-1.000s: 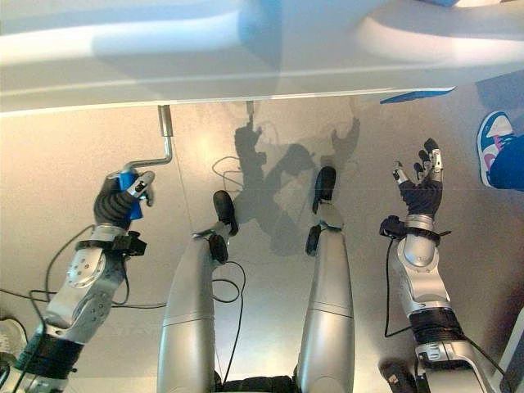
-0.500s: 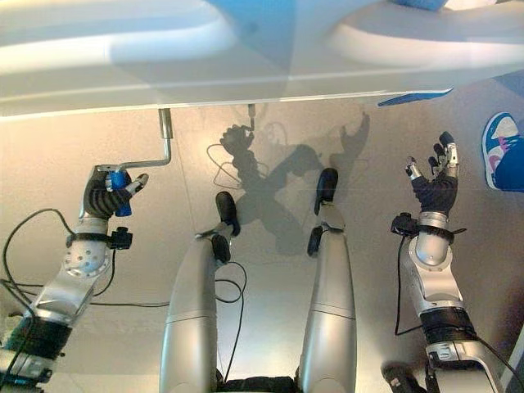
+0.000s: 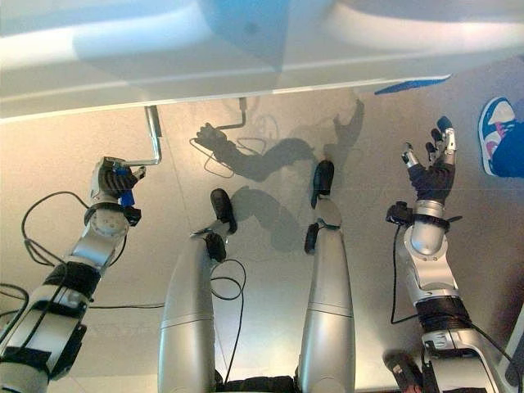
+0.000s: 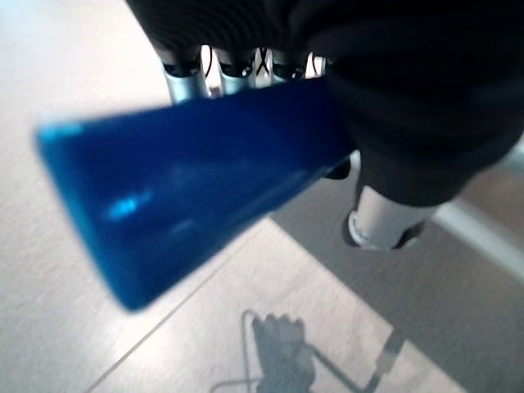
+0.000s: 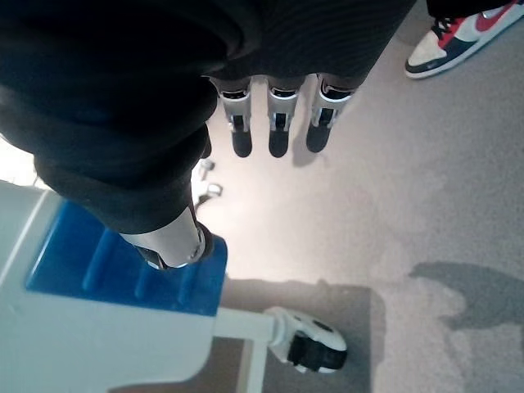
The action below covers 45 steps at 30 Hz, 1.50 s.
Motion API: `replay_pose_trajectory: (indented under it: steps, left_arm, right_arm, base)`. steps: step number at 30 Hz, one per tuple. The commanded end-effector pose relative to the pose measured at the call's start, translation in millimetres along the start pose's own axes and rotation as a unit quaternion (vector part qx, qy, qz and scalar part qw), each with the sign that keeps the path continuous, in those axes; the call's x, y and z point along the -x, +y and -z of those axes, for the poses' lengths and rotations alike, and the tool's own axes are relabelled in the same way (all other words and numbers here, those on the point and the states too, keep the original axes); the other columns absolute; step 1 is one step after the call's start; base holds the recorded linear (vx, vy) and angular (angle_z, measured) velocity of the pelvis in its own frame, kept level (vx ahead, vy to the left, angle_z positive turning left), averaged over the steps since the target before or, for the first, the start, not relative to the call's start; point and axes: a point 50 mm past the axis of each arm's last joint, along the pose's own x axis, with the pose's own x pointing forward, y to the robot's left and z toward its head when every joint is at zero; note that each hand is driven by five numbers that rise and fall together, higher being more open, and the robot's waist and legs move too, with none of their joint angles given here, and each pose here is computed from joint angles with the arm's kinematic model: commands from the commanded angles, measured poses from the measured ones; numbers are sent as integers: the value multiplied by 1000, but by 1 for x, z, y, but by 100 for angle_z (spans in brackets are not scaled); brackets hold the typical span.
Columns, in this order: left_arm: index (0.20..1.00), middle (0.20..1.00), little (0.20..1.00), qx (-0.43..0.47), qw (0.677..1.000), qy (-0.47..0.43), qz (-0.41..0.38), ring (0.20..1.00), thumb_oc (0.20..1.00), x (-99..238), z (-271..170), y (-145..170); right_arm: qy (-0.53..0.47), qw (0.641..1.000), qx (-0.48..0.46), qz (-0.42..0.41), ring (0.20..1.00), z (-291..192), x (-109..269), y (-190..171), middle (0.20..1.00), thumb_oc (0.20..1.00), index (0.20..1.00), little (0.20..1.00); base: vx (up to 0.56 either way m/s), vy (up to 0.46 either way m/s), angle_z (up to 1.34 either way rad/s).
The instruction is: Raise the hospital bed
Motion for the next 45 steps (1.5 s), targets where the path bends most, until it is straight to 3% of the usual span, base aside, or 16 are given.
replay_pose_trajectory:
  steps: [1, 7, 19, 26, 32, 36, 37, 38, 43, 45]
  left_arm:
    - [200, 200, 200, -24, 998, 48, -30, 200, 200, -3, 23, 19]
    - [200, 200, 200, -25, 998, 51, 6, 200, 200, -2, 12, -9]
    - [200, 200, 200, 104, 989, 18, 101, 200, 200, 19, -52, -88]
    - [200, 200, 200, 147, 980, -8, 135, 200, 200, 29, -80, -107]
    - [200, 200, 200, 275, 939, -65, 195, 200, 200, 50, -134, -126]
    - [200, 200, 200, 305, 928, -73, 204, 200, 200, 52, -142, -126]
    - [730, 730, 730, 315, 925, -69, 201, 730, 730, 52, -142, -125]
    - [1000, 1000, 1000, 324, 923, -69, 198, 1000, 1000, 51, -143, -124]
    - [1000, 1000, 1000, 336, 922, -40, 186, 1000, 1000, 48, -121, -120]
    - [1000, 1000, 1000, 295, 938, -7, 184, 1000, 1000, 51, -89, -123]
  right_arm:
    - [-35, 999, -9, 2, 1000, -12, 4, -7, 1000, 1000, 1000, 1000]
    - [-33, 999, -16, 2, 1000, -11, 6, -7, 1000, 1000, 1000, 1000]
    - [-16, 999, -38, -2, 1000, -5, 10, 7, 1000, 1000, 1000, 1000]
    - [-13, 999, -43, -10, 1000, -5, 9, 14, 1000, 1000, 1000, 1000]
    - [-9, 999, -47, -7, 1000, -4, 7, 19, 1000, 1000, 1000, 1000]
    - [-10, 999, -46, -3, 1000, -5, 6, 19, 1000, 1000, 1000, 1000]
    - [-9, 999, -47, -3, 1000, -4, 6, 19, 1000, 1000, 1000, 1000]
    - [-9, 999, -46, -2, 1000, -4, 5, 20, 1000, 1000, 1000, 1000]
    - [22, 999, -41, -7, 1000, 10, 9, 24, 1000, 1000, 1000, 1000]
    - [64, 997, -25, -23, 1000, 29, 15, 28, 1000, 1000, 1000, 1000]
  base:
    - [14, -35, -9]
    - [11, -31, -4]
    - [4, -23, -1]
    - [-2, -5, 0]
    - [-3, -8, 1]
    - [0, 0, 0]
    - [0, 0, 0]
    - [0, 0, 0]
    - [-25, -10, -1]
    - [-56, -29, 2]
